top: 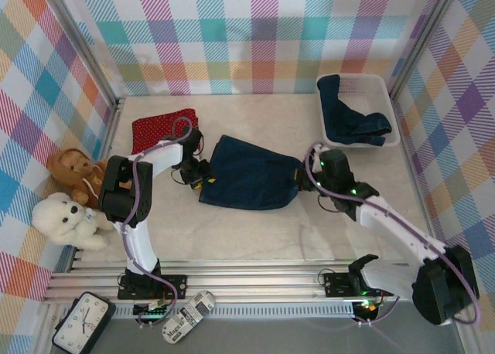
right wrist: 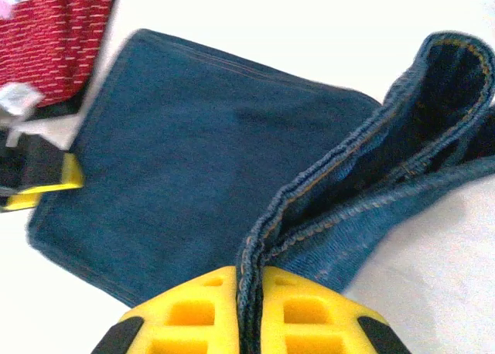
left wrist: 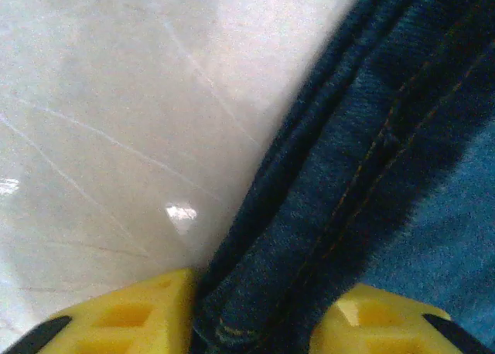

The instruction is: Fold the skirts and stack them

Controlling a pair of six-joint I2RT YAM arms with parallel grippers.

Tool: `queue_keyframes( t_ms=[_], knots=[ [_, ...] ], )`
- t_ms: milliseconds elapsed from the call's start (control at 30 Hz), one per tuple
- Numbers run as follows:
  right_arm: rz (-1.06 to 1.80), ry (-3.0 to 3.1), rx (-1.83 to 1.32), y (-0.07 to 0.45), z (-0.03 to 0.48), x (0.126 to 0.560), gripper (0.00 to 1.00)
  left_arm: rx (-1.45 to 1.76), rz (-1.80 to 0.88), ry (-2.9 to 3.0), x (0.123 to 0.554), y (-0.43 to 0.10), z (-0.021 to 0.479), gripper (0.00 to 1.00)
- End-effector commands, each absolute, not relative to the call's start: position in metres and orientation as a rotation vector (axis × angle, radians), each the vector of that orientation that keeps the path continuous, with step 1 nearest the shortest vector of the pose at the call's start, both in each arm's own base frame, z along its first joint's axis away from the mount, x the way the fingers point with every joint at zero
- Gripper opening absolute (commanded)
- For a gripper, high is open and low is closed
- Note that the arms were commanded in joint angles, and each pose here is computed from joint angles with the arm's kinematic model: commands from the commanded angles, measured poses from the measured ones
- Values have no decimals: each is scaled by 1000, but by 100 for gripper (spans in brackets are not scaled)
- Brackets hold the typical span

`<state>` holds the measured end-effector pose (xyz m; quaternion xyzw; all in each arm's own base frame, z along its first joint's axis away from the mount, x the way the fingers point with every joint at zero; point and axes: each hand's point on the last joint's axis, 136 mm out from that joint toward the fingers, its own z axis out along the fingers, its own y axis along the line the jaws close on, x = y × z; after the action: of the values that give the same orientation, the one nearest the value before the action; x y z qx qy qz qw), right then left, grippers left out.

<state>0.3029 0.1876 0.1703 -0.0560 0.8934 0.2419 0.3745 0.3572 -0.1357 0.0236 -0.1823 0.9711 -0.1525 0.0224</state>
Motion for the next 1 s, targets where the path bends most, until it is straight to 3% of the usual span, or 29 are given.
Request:
queue_keyframes(
  t_ms=[0, 100, 333, 433, 633, 867, 967],
  knots=[
    [697, 2176, -491, 254, 208, 314, 0, -557, -513, 3027, 355, -142, 11, 20],
    [731, 2180, -698, 315, 201, 318, 0, -564, -510, 3037, 352, -141, 6, 10],
    [732, 2322, -899, 429, 136, 326, 0, -576, -482, 3031, 352, -136, 8, 10],
    [674, 2511, -749, 442, 100, 340, 0, -588, -467, 3031, 353, -135, 9, 11],
    [784, 2581, -644, 457, 94, 337, 1, -586, -463, 3032, 353, -134, 13, 14],
    [819, 2569, -661, 453, 104, 329, 16, -583, -448, 2991, 358, -125, 28, 22],
    [898, 2510, -670, 458, 121, 326, 32, -590, -460, 2985, 361, -123, 30, 23]
  ],
)
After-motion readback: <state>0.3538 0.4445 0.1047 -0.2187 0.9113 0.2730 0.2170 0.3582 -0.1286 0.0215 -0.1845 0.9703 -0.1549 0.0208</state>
